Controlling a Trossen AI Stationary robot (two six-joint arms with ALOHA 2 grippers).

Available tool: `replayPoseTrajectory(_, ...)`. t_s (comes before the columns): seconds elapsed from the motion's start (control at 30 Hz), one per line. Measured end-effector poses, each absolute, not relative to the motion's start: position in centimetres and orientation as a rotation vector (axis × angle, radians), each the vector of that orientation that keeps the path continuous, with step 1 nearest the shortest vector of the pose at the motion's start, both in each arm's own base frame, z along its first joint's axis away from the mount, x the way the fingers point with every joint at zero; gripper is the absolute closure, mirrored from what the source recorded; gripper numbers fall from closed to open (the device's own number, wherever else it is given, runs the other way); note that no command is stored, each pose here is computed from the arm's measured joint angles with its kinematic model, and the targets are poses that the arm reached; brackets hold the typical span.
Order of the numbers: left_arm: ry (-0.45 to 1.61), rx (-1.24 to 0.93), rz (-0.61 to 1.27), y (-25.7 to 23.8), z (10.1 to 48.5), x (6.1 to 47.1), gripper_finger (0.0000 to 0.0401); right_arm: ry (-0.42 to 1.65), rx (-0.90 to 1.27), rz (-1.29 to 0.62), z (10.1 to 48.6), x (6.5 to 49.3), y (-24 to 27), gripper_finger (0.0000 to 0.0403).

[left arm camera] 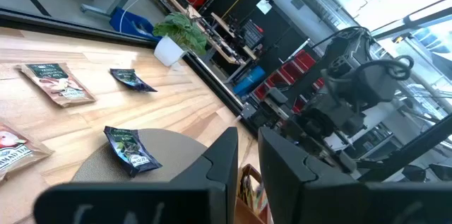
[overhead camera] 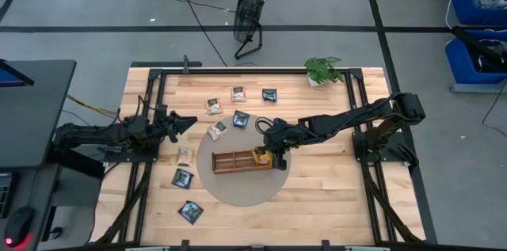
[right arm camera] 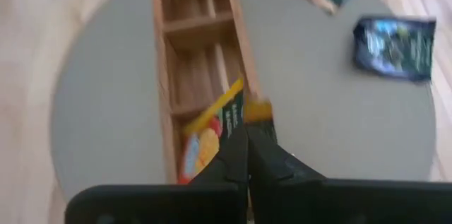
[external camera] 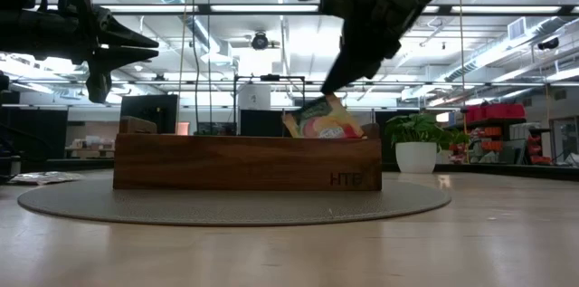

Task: Pick & Place Tea
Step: Put the orange tea bag into the right section of the wooden organizer

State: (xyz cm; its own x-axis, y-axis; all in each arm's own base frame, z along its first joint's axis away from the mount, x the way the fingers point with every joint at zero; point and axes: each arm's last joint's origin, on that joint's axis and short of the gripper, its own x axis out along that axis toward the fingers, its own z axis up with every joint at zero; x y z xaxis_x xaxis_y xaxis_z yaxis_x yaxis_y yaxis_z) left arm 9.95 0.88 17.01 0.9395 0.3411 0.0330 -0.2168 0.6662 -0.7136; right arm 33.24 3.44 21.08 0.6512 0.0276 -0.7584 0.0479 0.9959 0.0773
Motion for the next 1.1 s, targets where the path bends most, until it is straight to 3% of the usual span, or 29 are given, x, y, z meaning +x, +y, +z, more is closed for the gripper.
replayPoseTrajectory(0.5,-0.169,-0.781,0.316,0.9,17.0,9.9,0.0341,0.892,-0.048,0.030,21.1,32.8,3.7,0.0393)
replayPoseTrajectory(0.73,-0.169,-0.781,0.316,0.9,17.0,9.9,0.0341,0.909,0.089,0.116,21.1,32.8,3.4,0.0337)
replayPoseTrajectory(1.1,-0.169,-0.781,0.316,0.9,17.0,9.9,0.0341,0.972,0.312,0.104,21.4,32.5,0.2,0.0224)
